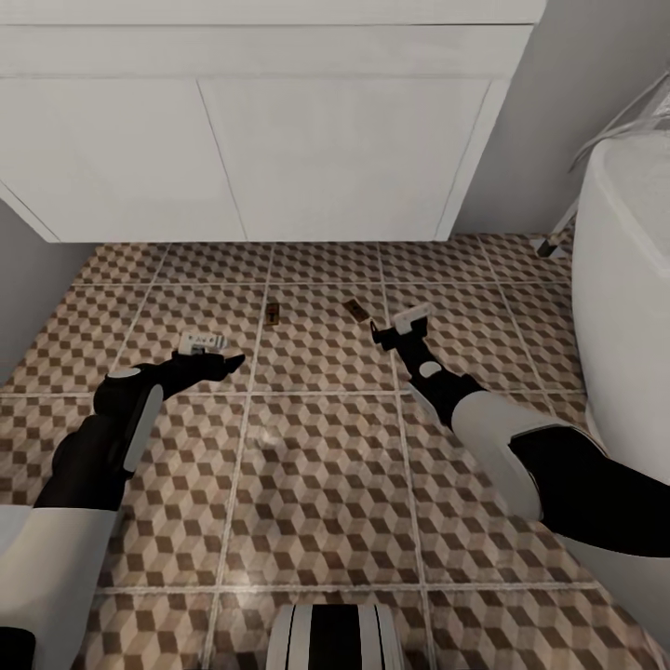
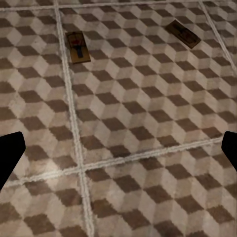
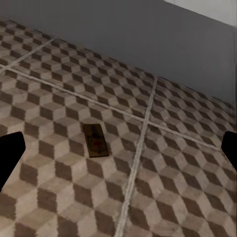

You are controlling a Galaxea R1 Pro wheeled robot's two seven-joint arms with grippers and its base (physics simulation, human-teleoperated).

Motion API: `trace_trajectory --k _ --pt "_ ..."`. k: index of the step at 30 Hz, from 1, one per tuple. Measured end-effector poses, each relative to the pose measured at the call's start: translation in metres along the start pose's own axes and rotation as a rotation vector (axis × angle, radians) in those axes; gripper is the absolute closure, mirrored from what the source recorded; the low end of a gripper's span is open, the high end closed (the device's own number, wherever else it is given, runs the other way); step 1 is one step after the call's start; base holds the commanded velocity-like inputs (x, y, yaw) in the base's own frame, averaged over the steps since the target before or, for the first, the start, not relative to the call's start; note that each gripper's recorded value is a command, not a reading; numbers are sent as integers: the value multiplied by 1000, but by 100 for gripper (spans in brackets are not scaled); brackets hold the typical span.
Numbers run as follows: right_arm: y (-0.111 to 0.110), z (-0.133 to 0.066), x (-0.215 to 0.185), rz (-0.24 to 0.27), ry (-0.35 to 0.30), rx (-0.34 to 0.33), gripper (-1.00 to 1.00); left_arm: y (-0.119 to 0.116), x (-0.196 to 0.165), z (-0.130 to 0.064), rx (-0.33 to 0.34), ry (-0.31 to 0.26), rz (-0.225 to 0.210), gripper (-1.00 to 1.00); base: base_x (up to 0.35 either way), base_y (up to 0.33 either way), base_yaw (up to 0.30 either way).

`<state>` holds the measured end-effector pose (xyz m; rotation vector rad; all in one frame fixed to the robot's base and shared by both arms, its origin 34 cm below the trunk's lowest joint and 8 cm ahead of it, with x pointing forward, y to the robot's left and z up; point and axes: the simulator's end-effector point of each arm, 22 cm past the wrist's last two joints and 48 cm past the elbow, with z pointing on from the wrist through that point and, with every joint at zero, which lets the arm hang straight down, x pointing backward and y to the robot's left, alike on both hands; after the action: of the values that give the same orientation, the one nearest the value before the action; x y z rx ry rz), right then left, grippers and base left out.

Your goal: Take the four mousetraps from the cabinet in the bathroom and place them on the bathroom floor. Make sure all four end up on the same floor surface, and ensure that at least two of them are either under or directly next to the same bathroom sink.

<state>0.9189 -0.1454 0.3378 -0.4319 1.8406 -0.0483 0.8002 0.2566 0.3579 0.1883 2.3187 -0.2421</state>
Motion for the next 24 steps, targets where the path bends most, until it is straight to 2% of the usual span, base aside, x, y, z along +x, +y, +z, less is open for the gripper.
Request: trace_trajectory --k 6,13,24 --pt "-6 -6 -23 0 -54 8 -100 0 -6 -6 -1 -11 0 -100 0 0 0" --pt "2 -24 -13 7 -46 1 -100 1 -7 -11 -6 -39 5 -100 0 0 0" --pt "6 -44 -14 9 -40 -4 -100 6 4 -16 -15 -49 1 -100 0 0 0"
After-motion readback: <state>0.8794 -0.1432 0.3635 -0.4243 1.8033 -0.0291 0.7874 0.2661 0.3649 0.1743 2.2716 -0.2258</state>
